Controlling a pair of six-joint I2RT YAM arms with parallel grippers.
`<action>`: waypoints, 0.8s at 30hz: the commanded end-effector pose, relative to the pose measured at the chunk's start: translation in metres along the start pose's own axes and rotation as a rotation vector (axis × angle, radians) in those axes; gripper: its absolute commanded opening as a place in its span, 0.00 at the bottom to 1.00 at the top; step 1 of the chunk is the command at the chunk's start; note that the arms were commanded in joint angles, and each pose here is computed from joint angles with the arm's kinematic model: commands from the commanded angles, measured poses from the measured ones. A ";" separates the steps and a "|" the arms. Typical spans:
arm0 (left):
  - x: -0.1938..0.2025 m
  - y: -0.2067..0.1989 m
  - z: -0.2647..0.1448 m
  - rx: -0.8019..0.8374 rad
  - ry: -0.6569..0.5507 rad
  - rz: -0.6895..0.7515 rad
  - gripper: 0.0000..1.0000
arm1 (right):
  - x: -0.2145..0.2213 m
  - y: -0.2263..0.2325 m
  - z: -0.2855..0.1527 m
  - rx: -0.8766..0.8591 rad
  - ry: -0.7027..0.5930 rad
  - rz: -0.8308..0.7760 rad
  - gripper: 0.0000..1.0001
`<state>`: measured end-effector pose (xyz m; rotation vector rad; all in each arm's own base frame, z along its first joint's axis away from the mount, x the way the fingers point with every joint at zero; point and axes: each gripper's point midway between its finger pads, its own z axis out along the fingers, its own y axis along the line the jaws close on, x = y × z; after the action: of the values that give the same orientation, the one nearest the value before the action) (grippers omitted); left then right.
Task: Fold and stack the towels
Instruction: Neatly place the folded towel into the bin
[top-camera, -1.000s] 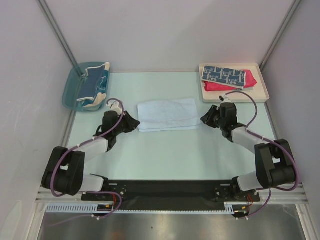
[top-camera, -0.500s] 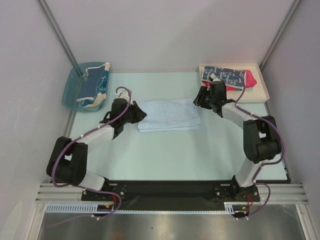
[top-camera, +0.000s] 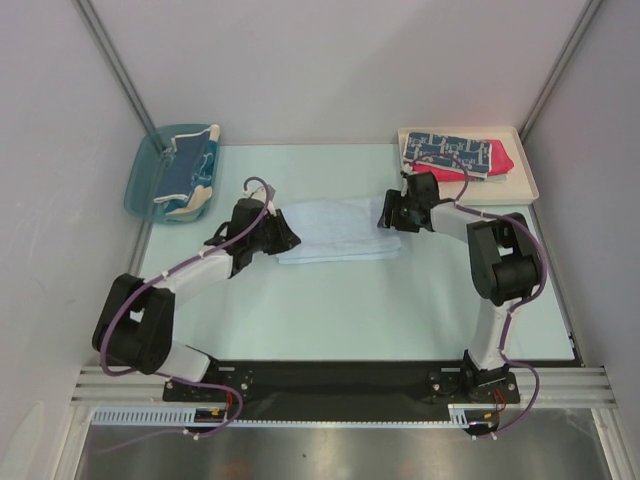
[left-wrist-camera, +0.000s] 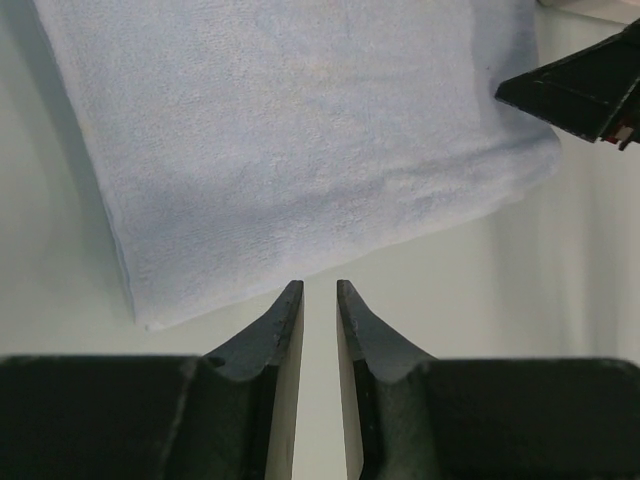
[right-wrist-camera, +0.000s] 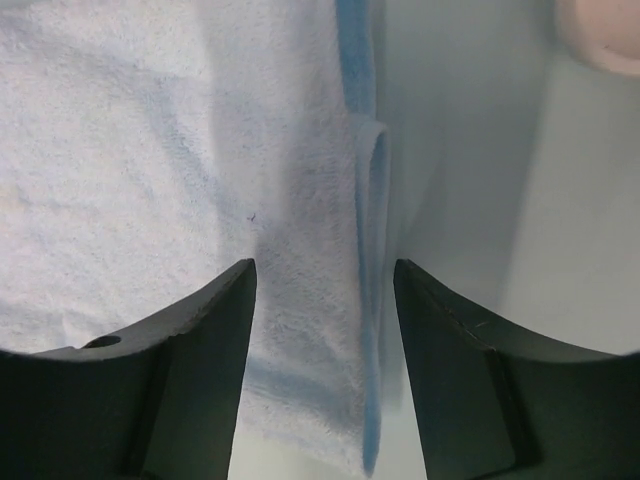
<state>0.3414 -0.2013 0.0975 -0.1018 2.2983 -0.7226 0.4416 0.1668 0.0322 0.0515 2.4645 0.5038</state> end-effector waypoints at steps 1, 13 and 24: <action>-0.027 -0.035 -0.019 0.097 -0.056 0.031 0.24 | 0.027 -0.001 0.008 0.050 0.066 -0.057 0.62; -0.038 -0.062 -0.072 0.153 -0.050 0.117 0.24 | 0.055 -0.016 0.015 0.291 0.163 -0.166 0.17; -0.061 -0.074 -0.115 0.141 -0.091 0.248 0.23 | -0.031 -0.026 -0.007 0.742 0.054 -0.403 0.00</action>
<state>0.3095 -0.1965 0.2308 0.1373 2.1285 -0.7546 0.4559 0.1777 0.0291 -0.1461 2.5247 -0.2619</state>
